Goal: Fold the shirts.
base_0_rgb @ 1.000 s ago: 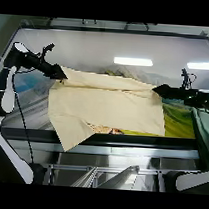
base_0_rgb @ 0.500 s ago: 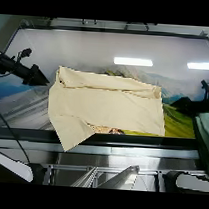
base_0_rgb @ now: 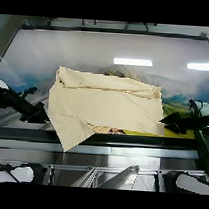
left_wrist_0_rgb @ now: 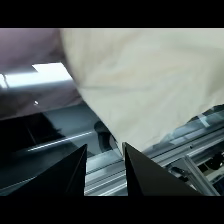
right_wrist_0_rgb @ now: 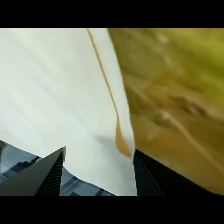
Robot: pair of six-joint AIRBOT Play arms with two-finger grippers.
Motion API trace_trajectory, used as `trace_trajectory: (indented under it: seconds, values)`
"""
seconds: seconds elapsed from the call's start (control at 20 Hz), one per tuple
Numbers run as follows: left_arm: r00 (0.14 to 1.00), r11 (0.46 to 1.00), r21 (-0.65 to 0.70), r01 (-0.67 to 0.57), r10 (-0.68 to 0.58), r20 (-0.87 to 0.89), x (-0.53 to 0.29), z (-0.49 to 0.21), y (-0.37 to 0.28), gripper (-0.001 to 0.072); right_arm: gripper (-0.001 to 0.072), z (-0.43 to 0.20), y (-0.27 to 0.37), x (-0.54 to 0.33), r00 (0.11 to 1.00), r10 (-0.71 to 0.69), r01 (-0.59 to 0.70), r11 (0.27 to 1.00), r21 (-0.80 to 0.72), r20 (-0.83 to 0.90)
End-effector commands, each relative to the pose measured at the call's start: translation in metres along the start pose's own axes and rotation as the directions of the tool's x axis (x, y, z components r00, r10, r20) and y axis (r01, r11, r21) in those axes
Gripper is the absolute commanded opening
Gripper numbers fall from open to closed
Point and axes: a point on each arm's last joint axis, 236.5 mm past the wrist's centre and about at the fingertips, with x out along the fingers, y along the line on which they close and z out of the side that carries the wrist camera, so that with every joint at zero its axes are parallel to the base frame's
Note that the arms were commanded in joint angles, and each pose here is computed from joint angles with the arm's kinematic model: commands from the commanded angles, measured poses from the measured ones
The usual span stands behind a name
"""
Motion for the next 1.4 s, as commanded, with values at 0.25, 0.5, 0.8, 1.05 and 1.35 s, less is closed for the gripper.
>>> trace_trajectory:
  seconds: [0.25, 0.5, 0.8, 1.05, 1.35]
  values:
    - [0.997, 0.996, 0.058, -0.073, 0.073, -0.008, 0.053, -0.019, -0.008, 0.0251, 0.0422, 0.014, 0.020, 0.034, 0.999, -0.004, 0.008, 0.996, -0.088, 0.047]
    - [0.992, 0.986, 0.104, -0.127, 0.125, 0.023, 0.084, -0.018, -0.009, 0.0251, 0.0259, 0.008, 0.024, 0.034, 1.000, 0.012, -0.010, 0.996, -0.091, 0.021]
    - [0.986, 0.976, 0.159, -0.146, 0.129, 0.110, 0.090, 0.001, -0.024, 0.0035, 0.0053, -0.003, 0.032, 0.033, 0.999, 0.041, -0.043, 0.995, -0.093, -0.024]
    - [0.928, 0.969, 0.169, -0.182, 0.112, 0.355, 0.014, 0.040, -0.035, 0.0034, 0.0018, -0.004, 0.046, -0.008, 0.992, 0.124, -0.123, 0.991, -0.060, 0.003]
    - [0.715, 0.935, 0.355, -0.022, -0.233, 0.659, -0.096, 0.040, -0.118, 0.0034, 0.0018, -0.002, 0.090, -0.037, 0.959, 0.278, -0.272, 0.958, -0.093, 0.059]
